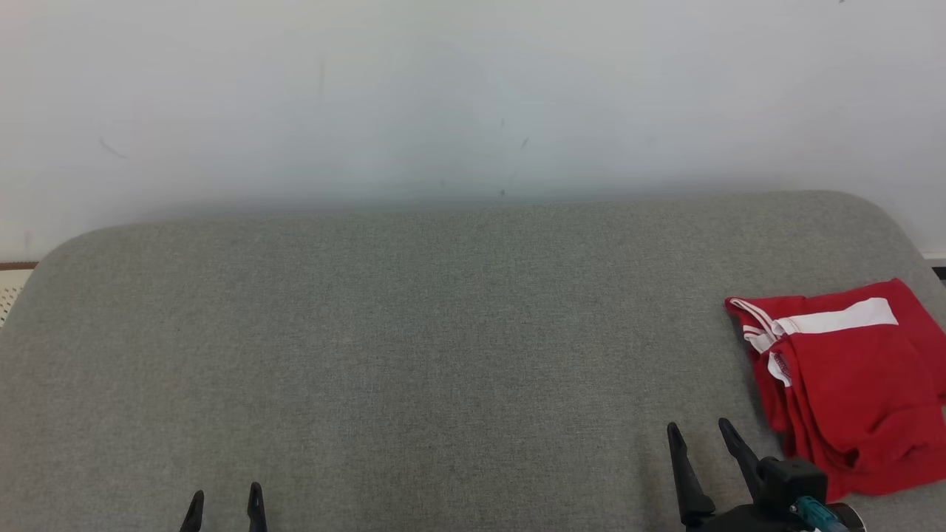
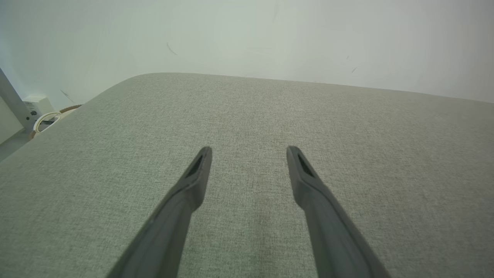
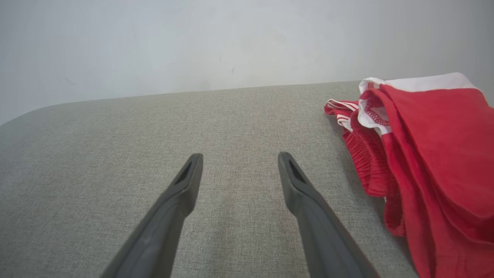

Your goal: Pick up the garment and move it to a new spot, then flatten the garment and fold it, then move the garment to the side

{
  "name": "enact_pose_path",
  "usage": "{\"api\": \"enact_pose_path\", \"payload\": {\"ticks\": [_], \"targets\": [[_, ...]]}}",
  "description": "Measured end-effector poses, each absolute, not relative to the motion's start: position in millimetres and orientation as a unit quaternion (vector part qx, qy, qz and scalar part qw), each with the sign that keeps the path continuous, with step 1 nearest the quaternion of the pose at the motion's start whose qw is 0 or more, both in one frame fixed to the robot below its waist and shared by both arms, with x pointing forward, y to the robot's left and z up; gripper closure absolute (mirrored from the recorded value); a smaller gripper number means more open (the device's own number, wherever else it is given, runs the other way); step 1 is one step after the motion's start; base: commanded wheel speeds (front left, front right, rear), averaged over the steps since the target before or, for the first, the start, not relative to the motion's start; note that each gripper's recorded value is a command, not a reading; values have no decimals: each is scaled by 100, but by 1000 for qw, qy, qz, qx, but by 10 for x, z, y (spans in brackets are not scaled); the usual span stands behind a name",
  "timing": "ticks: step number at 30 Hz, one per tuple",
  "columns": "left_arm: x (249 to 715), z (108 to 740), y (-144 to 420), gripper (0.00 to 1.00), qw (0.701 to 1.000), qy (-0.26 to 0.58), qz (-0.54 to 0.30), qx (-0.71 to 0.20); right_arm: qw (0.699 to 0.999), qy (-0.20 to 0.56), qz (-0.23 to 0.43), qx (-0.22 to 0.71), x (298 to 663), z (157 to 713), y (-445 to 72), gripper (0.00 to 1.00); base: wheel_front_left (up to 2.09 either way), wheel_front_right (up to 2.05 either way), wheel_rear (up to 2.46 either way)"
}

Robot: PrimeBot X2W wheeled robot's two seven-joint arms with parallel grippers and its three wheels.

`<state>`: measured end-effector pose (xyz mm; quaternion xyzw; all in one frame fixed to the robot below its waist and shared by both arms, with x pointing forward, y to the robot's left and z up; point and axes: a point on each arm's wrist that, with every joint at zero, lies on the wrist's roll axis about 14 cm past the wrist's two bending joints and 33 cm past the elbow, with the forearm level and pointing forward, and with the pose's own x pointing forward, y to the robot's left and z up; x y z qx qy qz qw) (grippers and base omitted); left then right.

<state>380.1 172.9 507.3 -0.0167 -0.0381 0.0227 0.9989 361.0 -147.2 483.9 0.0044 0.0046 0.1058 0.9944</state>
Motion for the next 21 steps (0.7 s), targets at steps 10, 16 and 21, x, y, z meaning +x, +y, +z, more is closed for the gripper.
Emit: {"api": "enact_pose_path", "payload": {"ticks": [10,16,21], "targets": [[3805,5069,1759,0,999,-38,24,-18,994,2,111,4,3638,4859,-1436,0,0,0,0],[3803,5063,1772,0,999,-37,24,-19,993,3,114,4,3644,4855,-1415,0,0,0,0],[3804,5057,1790,0,999,-36,27,-19,993,3,117,4,3652,4852,-1396,0,0,0,0]]}}
